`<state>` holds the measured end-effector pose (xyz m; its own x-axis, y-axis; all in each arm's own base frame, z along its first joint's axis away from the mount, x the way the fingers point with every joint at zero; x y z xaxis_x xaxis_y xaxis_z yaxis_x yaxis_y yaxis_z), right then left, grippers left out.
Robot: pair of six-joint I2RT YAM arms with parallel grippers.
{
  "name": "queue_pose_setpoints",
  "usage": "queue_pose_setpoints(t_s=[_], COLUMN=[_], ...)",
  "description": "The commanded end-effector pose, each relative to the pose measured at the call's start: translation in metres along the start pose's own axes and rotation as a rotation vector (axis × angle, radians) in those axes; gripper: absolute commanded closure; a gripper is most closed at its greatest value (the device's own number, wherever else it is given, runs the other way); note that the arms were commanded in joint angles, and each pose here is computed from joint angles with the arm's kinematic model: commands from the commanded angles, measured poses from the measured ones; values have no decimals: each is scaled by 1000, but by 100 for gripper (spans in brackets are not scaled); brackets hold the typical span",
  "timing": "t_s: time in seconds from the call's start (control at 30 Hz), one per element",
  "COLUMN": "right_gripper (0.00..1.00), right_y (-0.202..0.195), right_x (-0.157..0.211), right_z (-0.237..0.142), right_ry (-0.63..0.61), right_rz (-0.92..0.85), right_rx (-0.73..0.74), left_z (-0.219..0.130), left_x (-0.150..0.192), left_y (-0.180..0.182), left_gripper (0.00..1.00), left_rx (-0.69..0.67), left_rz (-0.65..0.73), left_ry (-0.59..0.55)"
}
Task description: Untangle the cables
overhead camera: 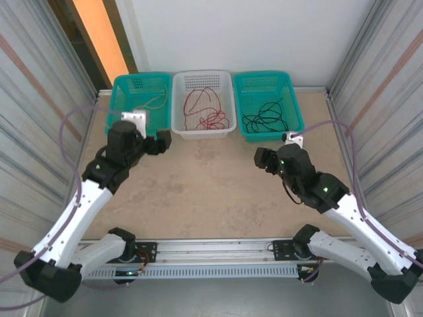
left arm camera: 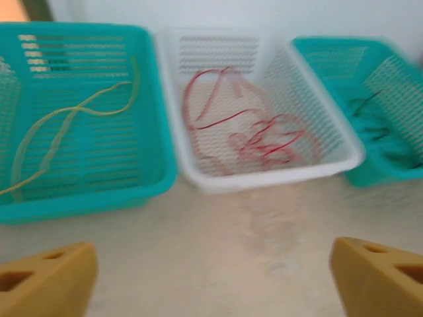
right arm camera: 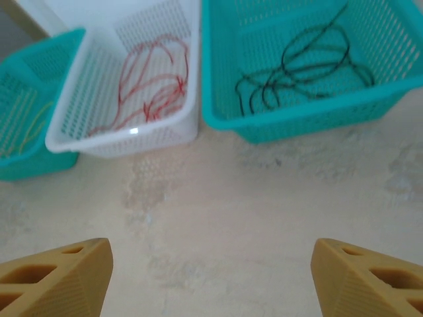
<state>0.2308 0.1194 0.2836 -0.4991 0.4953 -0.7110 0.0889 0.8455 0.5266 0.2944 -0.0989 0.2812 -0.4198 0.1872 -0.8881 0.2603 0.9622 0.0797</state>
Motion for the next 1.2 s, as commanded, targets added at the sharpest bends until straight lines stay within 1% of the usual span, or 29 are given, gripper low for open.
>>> queue_pose_setpoints(t_s=[0.0, 0.03, 0.07, 0.13, 0.2, 0.27, 0.3, 0.33, 0.4, 0.47, 0.53, 0.57, 0.6, 0.67, 0.73, 0.77, 0.83, 0.87, 0.9, 0.93, 1.03, 1.13, 1.17], right_gripper=[10, 7, 1, 1, 1, 1, 1, 1, 1, 1, 1, 1, 1, 1, 1, 1, 1, 1, 1, 1, 1, 1, 1], right_y=[-3, -6, -11, -29, -48, -65, -74, -85, -118, -151, -179, -191, -202, -222, -230, -232, -236, -237, -236, -232, -219, -203, -196], right_x=[-17, -18, -18, -14, -17, -20, -23, -27, -34, -33, -26, -23, -19, -16, -15, -12, -4, 0, 1, 0, -3, -5, -5], right_z=[-3, 0, 4, 13, 18, 25, 28, 28, 23, 15, 14, 14, 14, 9, 14, 22, 41, 52, 59, 66, 91, 114, 122], right_ry=[-127, -152, -171, -187, -237, -267, -285, -322, -414, -517, -582, -602, -607, -620, -589, -569, -523, -502, -498, -468, -442, -420, -411], right_rz=[-42, -30, -22, -2, -31, -98, -133, -121, -46, 39, 93, 108, 116, 125, 102, 83, 58, 41, 21, 14, -57, -115, -139], right_rx=[-26, -17, 2, 84, 189, 286, 339, 402, 522, 601, 619, 629, 654, 751, 792, 785, 744, 712, 688, 670, 557, 436, 384], left_z=[13, 17, 23, 30, 34, 40, 43, 44, 49, 52, 55, 58, 62, 71, 76, 80, 87, 90, 93, 95, 99, 109, 110], left_x=[50, 64, 76, 93, 106, 115, 114, 115, 109, 100, 94, 93, 96, 104, 112, 119, 135, 134, 132, 129, 123, 131, 131], left_y=[38, 41, 42, 38, 42, 42, 38, 37, 37, 38, 40, 46, 50, 53, 58, 59, 64, 67, 66, 65, 61, 57, 61], left_gripper=[1, 1, 1, 1, 1, 1, 1, 1, 1, 1, 1, 1, 1, 1, 1, 1, 1, 1, 1, 1, 1, 1, 1], left_rx=[-280, -306, -310, -291, -323, -326, -305, -295, -309, -325, -352, -384, -382, -358, -369, -353, -336, -336, -324, -308, -259, -206, -228], left_rz=[81, 111, 142, 188, 148, 118, 130, 128, 120, 123, 198, 216, 229, 307, 326, 307, 221, 216, 230, 242, 280, 295, 284], left_ry=[40, 50, 51, 77, 107, 101, 82, 97, 62, 10, -27, -28, 2, 39, 47, 41, 35, 18, 9, -35, -141, -172, -173])
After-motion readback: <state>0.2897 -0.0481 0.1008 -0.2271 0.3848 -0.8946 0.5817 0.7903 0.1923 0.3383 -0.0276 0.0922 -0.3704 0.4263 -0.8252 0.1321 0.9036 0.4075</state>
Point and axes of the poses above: each hand's point on the last joint's axis, 136 mm out from that joint toward the fingers, its own z axis out along the fingers, its own y axis along the line the jaws close on, x = y × z, the point moved 2 cm from there along -z, back along the fingers, and after that the axes turned 13 degrees about z, right-handed, at the moved point
